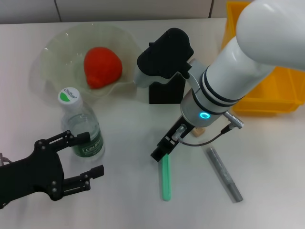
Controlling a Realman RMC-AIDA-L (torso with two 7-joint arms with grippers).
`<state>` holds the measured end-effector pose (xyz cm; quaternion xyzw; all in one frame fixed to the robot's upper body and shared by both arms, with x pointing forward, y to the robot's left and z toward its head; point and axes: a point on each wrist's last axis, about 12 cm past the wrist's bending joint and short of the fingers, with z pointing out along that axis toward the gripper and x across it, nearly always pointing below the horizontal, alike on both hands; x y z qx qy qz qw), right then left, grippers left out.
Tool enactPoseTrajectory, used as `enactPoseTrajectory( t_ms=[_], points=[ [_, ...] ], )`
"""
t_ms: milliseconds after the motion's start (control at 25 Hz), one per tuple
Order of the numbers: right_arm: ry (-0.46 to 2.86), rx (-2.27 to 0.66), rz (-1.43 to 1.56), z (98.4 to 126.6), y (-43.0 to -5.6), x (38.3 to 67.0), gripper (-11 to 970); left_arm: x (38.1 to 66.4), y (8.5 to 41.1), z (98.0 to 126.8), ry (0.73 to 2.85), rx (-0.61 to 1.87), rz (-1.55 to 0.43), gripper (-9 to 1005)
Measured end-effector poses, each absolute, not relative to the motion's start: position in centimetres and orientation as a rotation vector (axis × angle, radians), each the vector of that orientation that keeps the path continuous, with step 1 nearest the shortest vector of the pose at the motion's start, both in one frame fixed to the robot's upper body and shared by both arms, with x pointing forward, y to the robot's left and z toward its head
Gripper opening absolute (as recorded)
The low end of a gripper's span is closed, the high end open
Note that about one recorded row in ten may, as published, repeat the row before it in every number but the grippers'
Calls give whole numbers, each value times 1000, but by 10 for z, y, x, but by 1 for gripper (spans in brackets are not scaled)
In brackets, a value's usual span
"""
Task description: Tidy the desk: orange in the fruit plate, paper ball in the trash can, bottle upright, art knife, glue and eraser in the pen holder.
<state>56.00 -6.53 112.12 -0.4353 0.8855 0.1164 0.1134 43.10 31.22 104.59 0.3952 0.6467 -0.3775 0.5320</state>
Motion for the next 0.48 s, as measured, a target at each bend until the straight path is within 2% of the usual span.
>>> enactPoseTrajectory(
  t_ms=[160, 360, 480],
  points=[
    [2613, -1270, 348, 1120, -65, 561, 791, 431, 313, 1046, 1543, 940, -899, 784],
    [2615, -1271, 347, 1119, -65, 561, 613, 430, 313, 1046, 1543, 940, -899, 783],
    [2618, -1269, 348, 1119, -66, 561, 462, 431, 313, 1046, 1542, 940, -899, 783]
  ],
)
